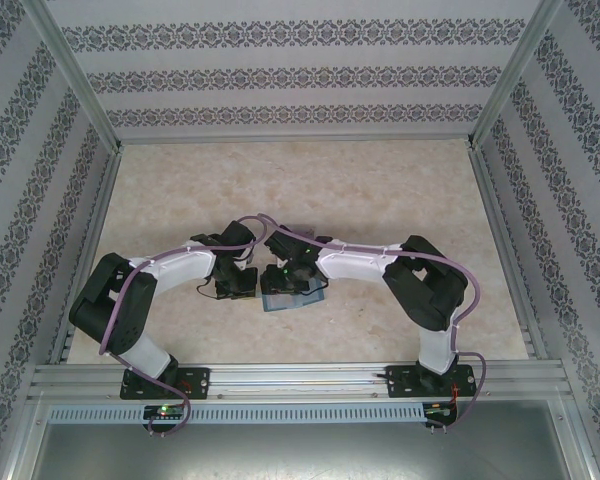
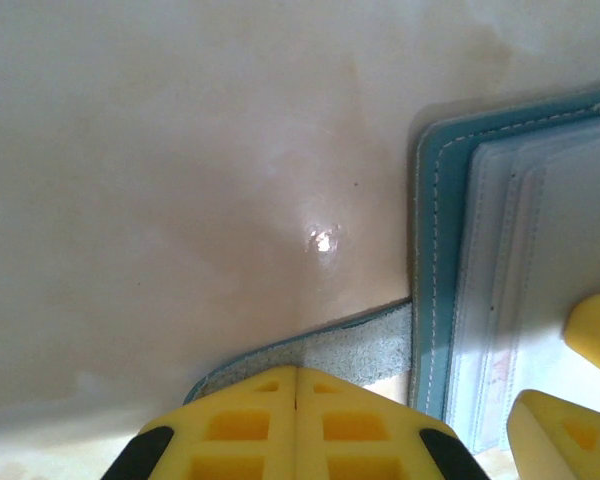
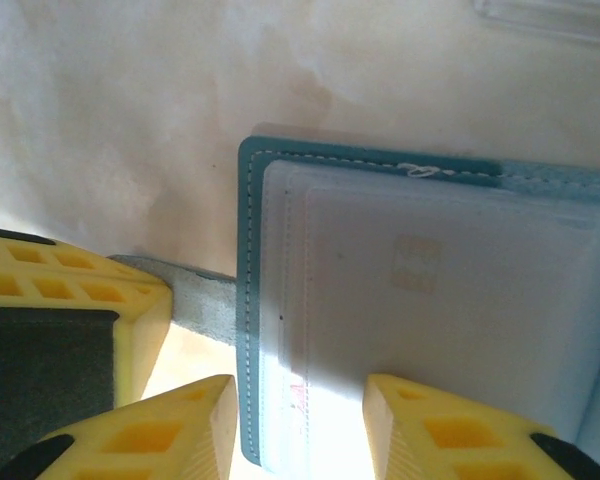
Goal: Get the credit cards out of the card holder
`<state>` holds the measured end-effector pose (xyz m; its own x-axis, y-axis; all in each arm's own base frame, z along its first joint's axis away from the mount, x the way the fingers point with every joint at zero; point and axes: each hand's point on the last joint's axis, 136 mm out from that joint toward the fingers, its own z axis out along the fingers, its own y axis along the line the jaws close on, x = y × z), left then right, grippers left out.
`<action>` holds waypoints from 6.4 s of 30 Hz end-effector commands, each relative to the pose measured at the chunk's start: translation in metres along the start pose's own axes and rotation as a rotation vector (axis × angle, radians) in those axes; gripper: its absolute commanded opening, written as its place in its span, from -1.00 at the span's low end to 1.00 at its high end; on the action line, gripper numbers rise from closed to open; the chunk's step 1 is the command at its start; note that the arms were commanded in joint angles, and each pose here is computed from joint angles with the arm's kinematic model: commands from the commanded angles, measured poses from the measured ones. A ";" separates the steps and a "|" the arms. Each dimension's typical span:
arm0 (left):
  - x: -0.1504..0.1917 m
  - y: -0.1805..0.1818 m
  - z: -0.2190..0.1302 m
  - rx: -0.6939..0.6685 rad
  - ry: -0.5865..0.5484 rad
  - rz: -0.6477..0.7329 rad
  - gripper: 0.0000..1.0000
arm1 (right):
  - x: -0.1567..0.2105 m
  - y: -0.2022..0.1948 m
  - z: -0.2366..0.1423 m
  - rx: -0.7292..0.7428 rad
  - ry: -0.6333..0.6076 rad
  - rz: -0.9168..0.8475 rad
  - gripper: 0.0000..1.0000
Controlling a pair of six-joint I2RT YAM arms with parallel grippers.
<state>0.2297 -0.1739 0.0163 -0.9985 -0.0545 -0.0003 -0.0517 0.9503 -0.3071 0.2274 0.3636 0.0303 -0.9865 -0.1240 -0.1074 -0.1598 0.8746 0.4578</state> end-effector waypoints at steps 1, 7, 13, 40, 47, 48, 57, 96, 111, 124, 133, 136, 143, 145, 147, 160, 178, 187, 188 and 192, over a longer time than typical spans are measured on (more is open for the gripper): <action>0.007 0.005 0.007 -0.018 0.029 0.030 -0.85 | 0.010 -0.030 0.000 0.182 0.016 -0.009 -0.12; 0.007 0.003 0.008 -0.011 0.035 0.035 -0.85 | 0.010 -0.037 -0.012 0.313 -0.005 -0.075 0.10; 0.006 0.001 0.006 -0.006 0.032 0.039 -0.85 | 0.005 -0.048 -0.026 0.462 -0.027 -0.139 0.17; 0.005 -0.004 0.002 0.014 0.029 0.026 -0.85 | 0.015 -0.098 -0.040 0.667 -0.024 -0.171 0.25; -0.004 -0.026 -0.015 0.092 -0.005 0.026 -0.84 | 0.010 -0.077 -0.054 0.548 -0.082 -0.144 0.24; -0.005 -0.029 -0.018 0.105 -0.011 0.026 -0.84 | 0.010 -0.073 -0.055 0.520 -0.089 -0.136 0.23; -0.012 -0.061 -0.025 0.235 -0.035 0.011 -0.86 | 0.003 -0.039 -0.052 0.273 -0.107 -0.069 0.04; -0.004 -0.045 0.010 0.155 0.036 -0.010 -1.00 | -0.001 -0.060 -0.010 0.219 -0.013 -0.018 -0.39; -0.007 -0.051 -0.001 0.167 0.020 0.000 -0.97 | -0.008 -0.047 -0.033 0.192 -0.062 -0.039 -0.31; -0.012 -0.069 -0.003 0.194 0.026 0.020 -0.98 | -0.008 -0.053 -0.015 0.166 -0.022 -0.018 -0.33; -0.007 -0.058 0.018 0.151 0.073 0.015 -0.98 | -0.006 -0.047 -0.013 0.098 -0.022 0.000 -0.39; -0.004 -0.051 0.022 0.118 0.085 0.015 -0.98 | -0.007 -0.042 -0.017 0.060 -0.030 0.008 -0.42; 0.001 -0.041 0.030 0.086 0.102 0.016 -0.98 | -0.009 -0.031 -0.023 -0.063 -0.052 0.044 -0.46; 0.002 -0.039 0.031 0.082 0.107 0.013 -0.98 | -0.010 -0.026 -0.025 -0.110 -0.058 0.058 -0.47; 0.002 -0.040 0.031 0.086 0.105 0.012 -0.98 | -0.011 -0.024 -0.027 -0.152 -0.063 0.069 -0.47; 0.002 -0.040 0.030 0.088 0.102 0.011 -0.98 | -0.014 -0.021 -0.029 -0.330 -0.075 0.143 -0.62; 0.001 -0.043 0.024 0.099 0.089 0.014 -0.98 | -0.014 -0.017 -0.026 -0.415 -0.059 0.164 -0.78; 0.004 -0.040 0.019 0.087 0.081 0.018 -0.98 | -0.011 -0.026 -0.035 -0.349 -0.078 0.156 -0.87; 0.003 -0.040 0.018 0.084 0.079 0.019 -0.98 | -0.009 -0.025 -0.035 -0.350 -0.076 0.154 -0.88; 0.006 -0.036 0.017 0.072 0.079 0.024 -0.98 | -0.001 -0.017 -0.034 -0.352 -0.055 0.131 -0.90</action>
<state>0.2452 -0.2332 0.0280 -0.9994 -0.0200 0.0271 -0.0304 0.8816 -0.4711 0.2436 0.3222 0.0387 -0.9957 0.0611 -0.0695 -0.0079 0.6923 0.7215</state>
